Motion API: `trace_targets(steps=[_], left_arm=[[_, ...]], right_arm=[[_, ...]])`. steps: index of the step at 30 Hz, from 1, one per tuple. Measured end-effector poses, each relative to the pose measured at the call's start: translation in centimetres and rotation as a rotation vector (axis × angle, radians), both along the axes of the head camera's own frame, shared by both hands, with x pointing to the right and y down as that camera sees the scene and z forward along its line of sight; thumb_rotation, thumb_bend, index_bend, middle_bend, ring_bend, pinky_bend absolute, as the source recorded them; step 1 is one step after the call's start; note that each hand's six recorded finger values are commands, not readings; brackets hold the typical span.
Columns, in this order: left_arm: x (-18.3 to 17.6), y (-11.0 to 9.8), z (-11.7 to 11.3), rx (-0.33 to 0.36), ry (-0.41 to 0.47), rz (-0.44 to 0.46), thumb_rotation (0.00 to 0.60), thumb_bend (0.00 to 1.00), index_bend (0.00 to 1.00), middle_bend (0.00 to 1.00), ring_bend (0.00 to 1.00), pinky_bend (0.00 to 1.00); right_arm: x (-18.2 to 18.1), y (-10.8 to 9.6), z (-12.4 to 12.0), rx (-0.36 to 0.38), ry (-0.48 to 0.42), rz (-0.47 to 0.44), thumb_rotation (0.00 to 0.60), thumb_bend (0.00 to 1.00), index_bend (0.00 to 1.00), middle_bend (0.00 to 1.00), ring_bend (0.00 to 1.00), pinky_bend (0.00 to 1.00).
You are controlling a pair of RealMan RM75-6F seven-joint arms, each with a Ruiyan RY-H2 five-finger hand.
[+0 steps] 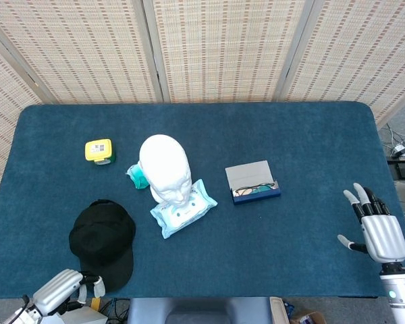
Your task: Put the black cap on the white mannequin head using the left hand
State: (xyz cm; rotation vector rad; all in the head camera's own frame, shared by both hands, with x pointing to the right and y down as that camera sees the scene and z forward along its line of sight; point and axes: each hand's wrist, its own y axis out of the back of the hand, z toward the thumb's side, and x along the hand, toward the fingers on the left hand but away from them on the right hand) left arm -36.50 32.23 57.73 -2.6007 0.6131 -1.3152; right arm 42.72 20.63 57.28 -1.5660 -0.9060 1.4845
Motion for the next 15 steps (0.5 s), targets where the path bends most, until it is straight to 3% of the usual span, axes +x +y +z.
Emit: trace_targets(steps=[15], left_arm=[[-1.0,-0.5,3.6,0.035,-0.162,-0.010,0.600,0.94,0.45,0.40,0.32,0.48]], right_arm=[[0.2,0.0,-0.2,0.003,-0.005,0.003,0.600,0.00,0.00,0.03,0.00,0.16]])
